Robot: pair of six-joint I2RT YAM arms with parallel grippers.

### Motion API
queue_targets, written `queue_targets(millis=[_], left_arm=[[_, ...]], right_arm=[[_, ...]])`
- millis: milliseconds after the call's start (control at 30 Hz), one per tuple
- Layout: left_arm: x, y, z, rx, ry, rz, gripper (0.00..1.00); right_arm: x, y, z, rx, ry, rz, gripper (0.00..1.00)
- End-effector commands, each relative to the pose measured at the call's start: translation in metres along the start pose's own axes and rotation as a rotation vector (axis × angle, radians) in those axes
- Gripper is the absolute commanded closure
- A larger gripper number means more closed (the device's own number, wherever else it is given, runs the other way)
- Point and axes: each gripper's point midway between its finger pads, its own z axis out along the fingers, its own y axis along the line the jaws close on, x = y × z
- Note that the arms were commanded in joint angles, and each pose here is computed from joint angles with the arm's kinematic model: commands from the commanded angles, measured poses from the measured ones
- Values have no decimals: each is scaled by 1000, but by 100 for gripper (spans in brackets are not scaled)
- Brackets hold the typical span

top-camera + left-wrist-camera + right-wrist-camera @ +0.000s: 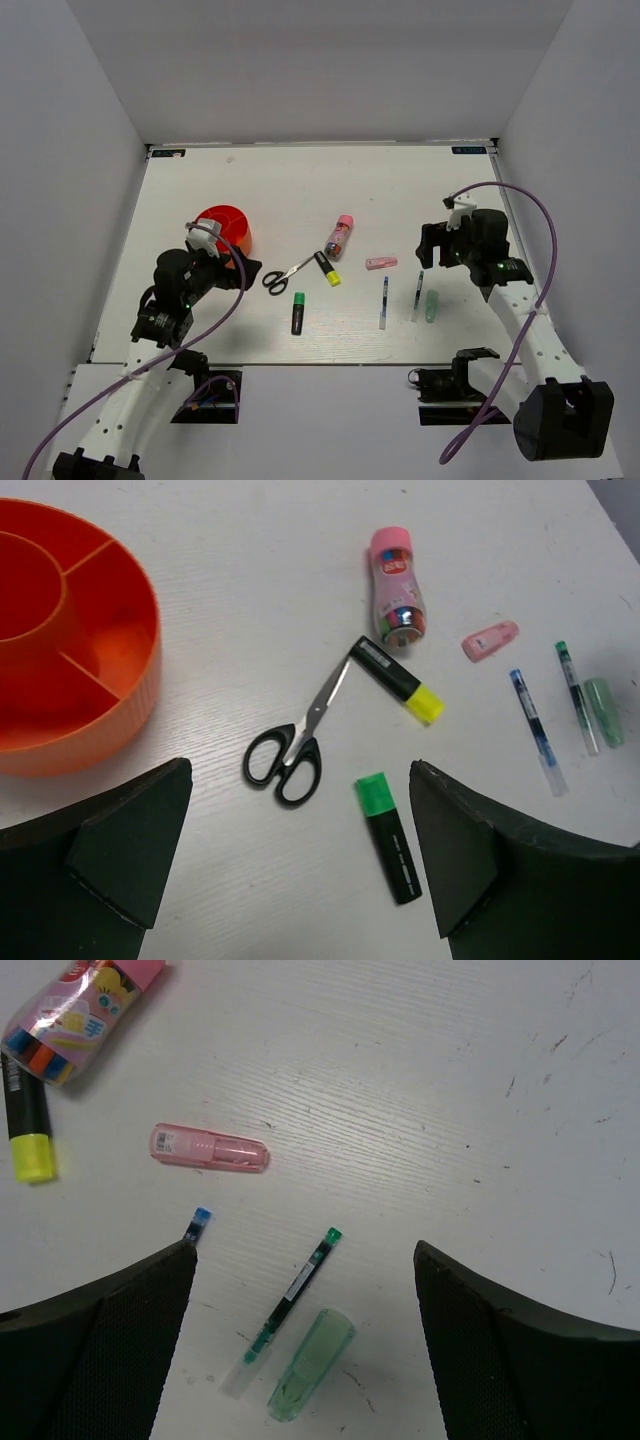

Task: Sort the stationery into containers
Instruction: Grab a piece of stationery with the left arm

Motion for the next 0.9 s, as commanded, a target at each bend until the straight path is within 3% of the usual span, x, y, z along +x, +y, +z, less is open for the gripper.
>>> queue_targets(millis=[0, 200, 267, 300, 333, 400, 433, 500, 633, 733, 767, 800, 867], left_arm=[[-4, -22, -2, 127, -16, 24, 1], [1, -36, 0, 204, 17, 21, 1], [5, -40, 2, 225, 37, 23, 6], [8, -42, 3, 236, 52, 23, 13], [10, -45, 3, 246, 66, 19, 34], [15, -51, 8, 266, 121, 13, 62], [16, -53, 9, 274, 140, 8, 85], [21, -59, 13, 290, 199, 1, 100], [22, -62, 26, 290, 280, -15, 100], [31, -71, 32, 302, 371, 31, 85], [24, -76, 34, 317, 370, 73, 63], [37, -67, 39, 260, 453, 83, 52], [35, -75, 45, 259, 479, 209, 38]], right_arm=[[-7, 4, -3, -21, -48, -3, 10], [-5, 7, -5, -57, -47, -57, 10], [-3, 2, -7, -37, -42, -91, 10], [-3, -2, -7, -16, -39, -94, 10], [-4, -6, -7, 7, -44, -95, 10], [-5, -24, -9, 103, -21, -107, 10], [-4, -29, -11, 127, -9, -110, 10], [0, -43, -13, 199, 24, -126, 10], [6, -54, -16, 250, 92, -148, 10], [9, -45, -16, 193, 116, -187, 10], [9, -38, -14, 153, 115, -185, 10], [12, -28, -14, 90, 122, -192, 10], [20, -13, -12, 1, 131, -216, 10]])
